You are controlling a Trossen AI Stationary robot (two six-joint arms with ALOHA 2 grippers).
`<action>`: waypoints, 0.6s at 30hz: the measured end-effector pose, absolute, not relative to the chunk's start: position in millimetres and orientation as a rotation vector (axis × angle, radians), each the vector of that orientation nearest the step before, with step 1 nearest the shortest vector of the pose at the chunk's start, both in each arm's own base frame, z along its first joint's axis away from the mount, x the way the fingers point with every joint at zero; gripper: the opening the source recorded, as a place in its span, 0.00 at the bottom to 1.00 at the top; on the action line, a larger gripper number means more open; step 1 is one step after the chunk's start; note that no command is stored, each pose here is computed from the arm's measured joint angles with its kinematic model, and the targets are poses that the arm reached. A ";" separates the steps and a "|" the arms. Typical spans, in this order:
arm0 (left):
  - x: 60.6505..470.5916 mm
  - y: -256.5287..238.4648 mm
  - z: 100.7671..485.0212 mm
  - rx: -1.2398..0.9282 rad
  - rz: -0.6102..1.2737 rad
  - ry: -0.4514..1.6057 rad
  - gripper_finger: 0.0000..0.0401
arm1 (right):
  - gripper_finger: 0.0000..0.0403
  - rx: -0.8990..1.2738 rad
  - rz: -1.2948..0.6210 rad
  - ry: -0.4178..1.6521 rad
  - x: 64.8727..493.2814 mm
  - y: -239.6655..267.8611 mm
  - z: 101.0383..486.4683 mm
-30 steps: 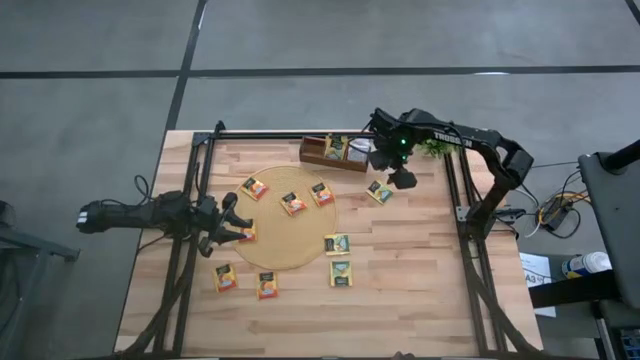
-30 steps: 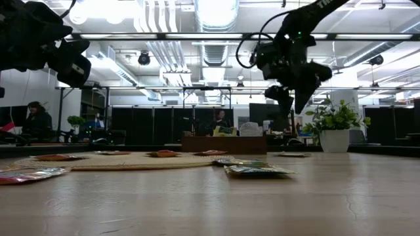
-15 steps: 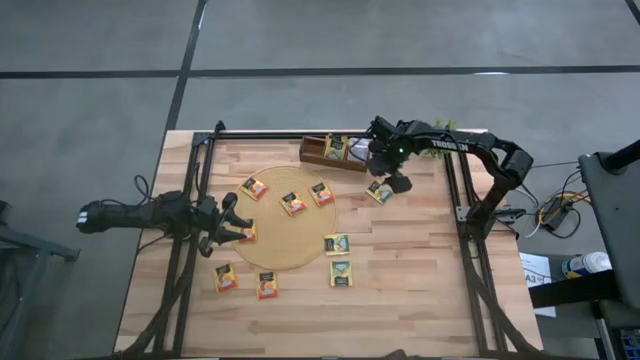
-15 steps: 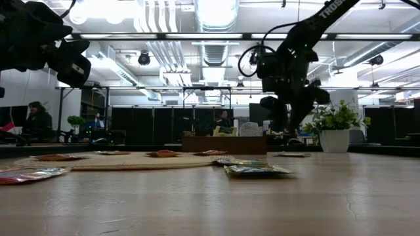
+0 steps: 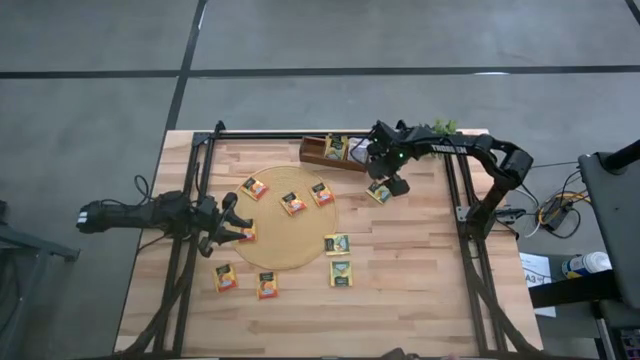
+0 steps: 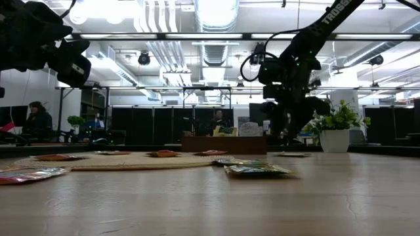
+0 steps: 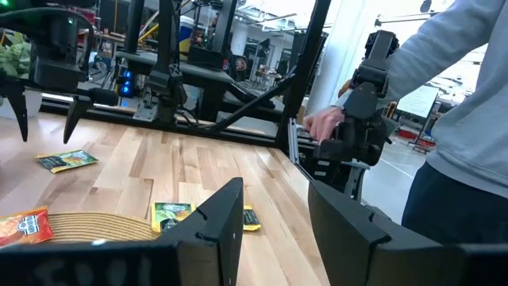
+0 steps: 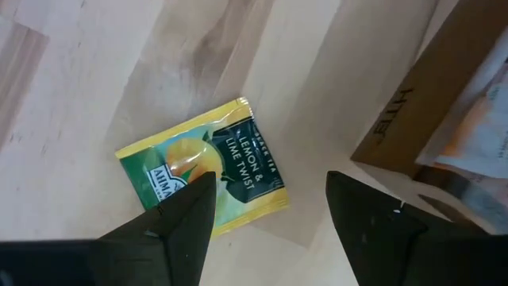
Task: Pick & Place Tea
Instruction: Put the top yellow tea bag into the middle section of the wooden organizer
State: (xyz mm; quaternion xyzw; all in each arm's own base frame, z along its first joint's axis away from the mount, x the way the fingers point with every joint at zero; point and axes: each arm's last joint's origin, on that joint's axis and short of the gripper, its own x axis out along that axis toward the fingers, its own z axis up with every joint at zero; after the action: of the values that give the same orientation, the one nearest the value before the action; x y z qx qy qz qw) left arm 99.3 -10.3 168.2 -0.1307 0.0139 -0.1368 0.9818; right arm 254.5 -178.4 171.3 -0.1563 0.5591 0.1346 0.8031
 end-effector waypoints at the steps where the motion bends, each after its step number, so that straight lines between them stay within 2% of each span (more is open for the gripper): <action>1: 99.3 -10.3 168.2 -0.263 -0.276 0.028 0.34 | 0.59 -0.335 0.288 1.197 254.0 -178.0 169.8; 11: 99.3 -10.3 168.2 -0.263 -0.275 0.028 0.34 | 0.53 -0.301 0.260 1.195 252.3 -176.7 157.9; 18: 99.3 -10.3 168.2 -0.263 -0.275 0.028 0.34 | 0.50 -0.147 0.250 1.281 259.7 -182.0 138.1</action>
State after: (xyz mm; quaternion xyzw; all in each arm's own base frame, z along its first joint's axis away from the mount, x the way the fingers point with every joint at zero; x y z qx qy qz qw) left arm 99.3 -10.3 168.2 -0.1307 0.0139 -0.1369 0.9818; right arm 259.7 -182.0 138.1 -0.0684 0.5954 0.1161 0.7920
